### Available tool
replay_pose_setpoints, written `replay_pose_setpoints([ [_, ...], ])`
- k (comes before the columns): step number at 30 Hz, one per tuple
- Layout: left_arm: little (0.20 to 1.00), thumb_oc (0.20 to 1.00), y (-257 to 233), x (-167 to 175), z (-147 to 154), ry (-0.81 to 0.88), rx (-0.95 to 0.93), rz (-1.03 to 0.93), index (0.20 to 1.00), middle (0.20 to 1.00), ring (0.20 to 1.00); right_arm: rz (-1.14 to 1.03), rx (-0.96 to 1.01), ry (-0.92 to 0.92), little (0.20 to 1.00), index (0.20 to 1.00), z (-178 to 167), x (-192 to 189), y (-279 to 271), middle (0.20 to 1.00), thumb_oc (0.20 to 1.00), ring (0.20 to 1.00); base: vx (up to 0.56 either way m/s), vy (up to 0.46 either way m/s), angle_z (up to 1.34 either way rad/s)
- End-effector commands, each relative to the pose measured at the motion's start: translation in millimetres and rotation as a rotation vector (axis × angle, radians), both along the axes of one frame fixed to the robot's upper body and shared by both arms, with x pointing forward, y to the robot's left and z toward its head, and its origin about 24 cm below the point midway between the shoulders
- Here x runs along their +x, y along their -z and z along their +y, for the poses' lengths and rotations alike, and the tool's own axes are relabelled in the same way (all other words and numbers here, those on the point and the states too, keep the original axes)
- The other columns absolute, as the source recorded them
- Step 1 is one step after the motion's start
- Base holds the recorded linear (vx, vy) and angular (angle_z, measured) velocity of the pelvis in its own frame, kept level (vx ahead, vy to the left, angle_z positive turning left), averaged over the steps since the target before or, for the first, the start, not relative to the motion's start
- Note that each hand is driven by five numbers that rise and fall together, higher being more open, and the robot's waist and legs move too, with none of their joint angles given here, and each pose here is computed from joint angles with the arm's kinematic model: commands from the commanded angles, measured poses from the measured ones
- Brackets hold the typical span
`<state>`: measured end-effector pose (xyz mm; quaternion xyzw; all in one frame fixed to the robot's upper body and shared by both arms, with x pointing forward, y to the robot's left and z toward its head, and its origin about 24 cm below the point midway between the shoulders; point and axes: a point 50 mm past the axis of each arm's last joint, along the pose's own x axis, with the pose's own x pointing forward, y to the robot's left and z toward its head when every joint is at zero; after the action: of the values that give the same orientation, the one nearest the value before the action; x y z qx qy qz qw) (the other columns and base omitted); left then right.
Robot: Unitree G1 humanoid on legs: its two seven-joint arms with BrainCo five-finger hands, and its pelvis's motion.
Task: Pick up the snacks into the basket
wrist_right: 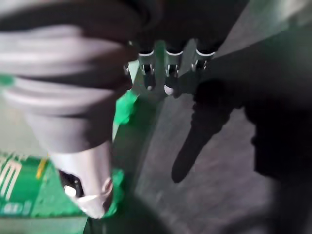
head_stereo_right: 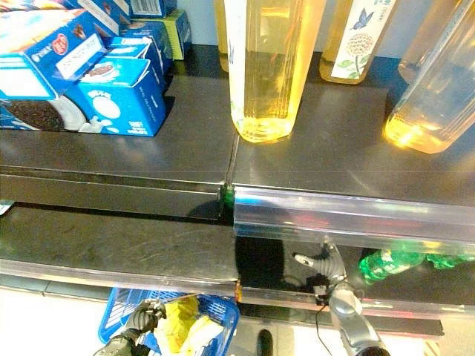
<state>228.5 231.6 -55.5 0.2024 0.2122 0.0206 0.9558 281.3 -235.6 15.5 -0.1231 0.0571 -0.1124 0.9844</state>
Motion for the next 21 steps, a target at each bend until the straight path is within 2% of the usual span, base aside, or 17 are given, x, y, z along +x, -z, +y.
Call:
replay_pose_setpoints([
  [1,0.2,0.2,-40.1,26.8,13.6,-0.026,0.055,-0.222,0.2,0.2,0.2,-0.076,0.003,-0.027,1.0,1.0,-0.7,-10.0,-8.2,1.0,1.0,1.0,0.0,0.043,-0.17],
  [12,0.2,0.2,-36.4,20.5,21.5,-0.078,0.059,-0.216,0.2,0.2,0.2,0.054,0.029,0.05,1.0,1.0,-13.5,-34.5,25.4,1.0,1.0,1.0,0.0,0.035,-0.23],
  [15,0.2,0.2,-35.3,18.1,24.7,-0.094,0.055,-0.214,0.2,0.2,0.2,0.116,0.056,0.144,1.0,1.0,-27.3,-44.0,40.3,1.0,1.0,1.0,0.0,0.017,-0.11],
  [21,0.2,0.2,-35.8,16.1,28.8,-0.102,0.047,-0.211,0.2,0.2,0.2,0.097,0.068,0.277,1.0,1.0,-51.3,-43.5,36.1,1.0,1.0,1.0,0.0,0.003,-0.07],
])
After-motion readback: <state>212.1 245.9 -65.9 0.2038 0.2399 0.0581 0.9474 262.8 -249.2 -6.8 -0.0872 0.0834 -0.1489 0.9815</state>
